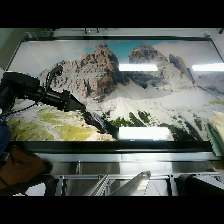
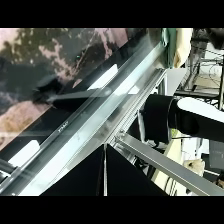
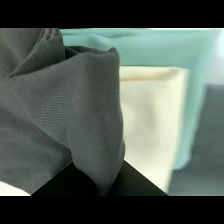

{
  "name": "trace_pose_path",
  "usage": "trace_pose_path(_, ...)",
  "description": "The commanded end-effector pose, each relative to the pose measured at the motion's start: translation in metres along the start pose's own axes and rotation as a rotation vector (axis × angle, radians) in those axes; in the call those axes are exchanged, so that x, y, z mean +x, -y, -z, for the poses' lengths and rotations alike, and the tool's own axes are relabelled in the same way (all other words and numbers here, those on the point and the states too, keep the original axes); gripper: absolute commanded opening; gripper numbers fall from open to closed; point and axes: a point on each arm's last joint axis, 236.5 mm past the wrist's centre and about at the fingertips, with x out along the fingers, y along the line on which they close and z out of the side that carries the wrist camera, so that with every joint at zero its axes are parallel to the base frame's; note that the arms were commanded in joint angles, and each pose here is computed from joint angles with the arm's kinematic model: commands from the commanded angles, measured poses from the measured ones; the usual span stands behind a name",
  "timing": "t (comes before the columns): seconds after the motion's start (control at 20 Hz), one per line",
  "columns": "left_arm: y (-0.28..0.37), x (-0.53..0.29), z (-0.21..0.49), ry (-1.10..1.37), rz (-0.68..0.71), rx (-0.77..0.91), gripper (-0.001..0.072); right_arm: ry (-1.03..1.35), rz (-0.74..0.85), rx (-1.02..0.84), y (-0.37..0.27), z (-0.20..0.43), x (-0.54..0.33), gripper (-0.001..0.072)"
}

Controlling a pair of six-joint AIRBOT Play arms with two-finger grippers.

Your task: Fold the shirts.

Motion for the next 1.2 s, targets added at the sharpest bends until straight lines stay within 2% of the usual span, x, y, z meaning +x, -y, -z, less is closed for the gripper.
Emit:
trace_pose_path(0.0, -0.002, 0.000, -0.004, 0.018, -0.009, 0.001, 0.0016, -0.030, 0.164, -0.012, 0.051, 0.012, 0.019, 0.0030)
trace_pose_path(0.05, -0.003, 0.000, -0.005, 0.023, -0.011, 0.002, 0.0016, -0.045, 0.162, -0.021, 0.051, 0.015, 0.024, 0.0118)
trace_pose_path(0.1, -0.003, 0.000, -0.006, 0.025, -0.013, 0.002, 0.0016, -0.058, 0.163, -0.030, 0.052, 0.018, 0.025, 0.0447)
trace_pose_path(0.15, -0.003, 0.000, -0.006, 0.027, -0.014, 0.002, 0.0016, -0.062, 0.163, -0.037, 0.052, 0.018, 0.025, 0.0630)
trace_pose_path(0.25, -0.003, 0.000, -0.007, 0.029, -0.014, 0.002, 0.0016, -0.054, 0.161, -0.073, 0.051, 0.018, 0.020, 0.0596)
trace_pose_path(0.35, -0.003, 0.000, -0.007, 0.028, -0.015, 0.012, 0.0016, -0.030, 0.112, -0.066, 0.038, 0.018, 0.013, 0.0605)
trace_pose_path(0.5, -0.003, 0.000, -0.007, 0.028, -0.015, 0.027, 0.0016, 0.054, -0.229, -0.128, -0.052, 0.012, -0.006, 0.0597)
trace_pose_path(0.55, -0.003, 0.000, -0.007, 0.028, -0.014, 0.028, 0.0016, 0.065, -0.345, -0.153, -0.088, 0.016, -0.017, 0.0474)
trace_pose_path(0.6, -0.003, 0.000, -0.007, 0.029, -0.014, 0.028, 0.0016, 0.062, -0.456, -0.217, -0.126, 0.025, -0.027, 0.0280)
trace_pose_path(0.65, -0.003, 0.000, -0.008, 0.032, -0.016, 0.028, 0.0016, 0.045, -0.521, -0.273, -0.156, 0.039, -0.033, 0.0223)
trace_pose_path(0.7, -0.005, 0.000, -0.011, 0.044, -0.022, 0.028, 0.0016, 0.010, -0.558, -0.348, -0.184, 0.062, -0.035, 0.0069)
trace_pose_path(0.75, -0.007, -0.001, -0.015, 0.061, -0.031, 0.027, 0.0016, -0.023, -0.581, -0.441, -0.209, 0.088, -0.036, 0.0026)
trace_pose_path(0.85, -0.007, -0.004, -0.025, 0.093, -0.046, 0.017, 0.0014, -0.099, -0.639, -0.642, -0.260, 0.160, -0.040, 0.0024)
trace_pose_path(1.0, 0.008, -0.021, -0.050, 0.109, -0.066, 0.027, 0.0014, -0.240, -0.753, -1.001, -0.318, 0.300, -0.068, 0.0024)
trace_pose_path(1.15, 0.005, -0.028, -0.072, 0.103, -0.166, 0.047, 0.0015, -0.403, -0.812, -1.281, -0.335, 0.433, -0.085, 0.0023)
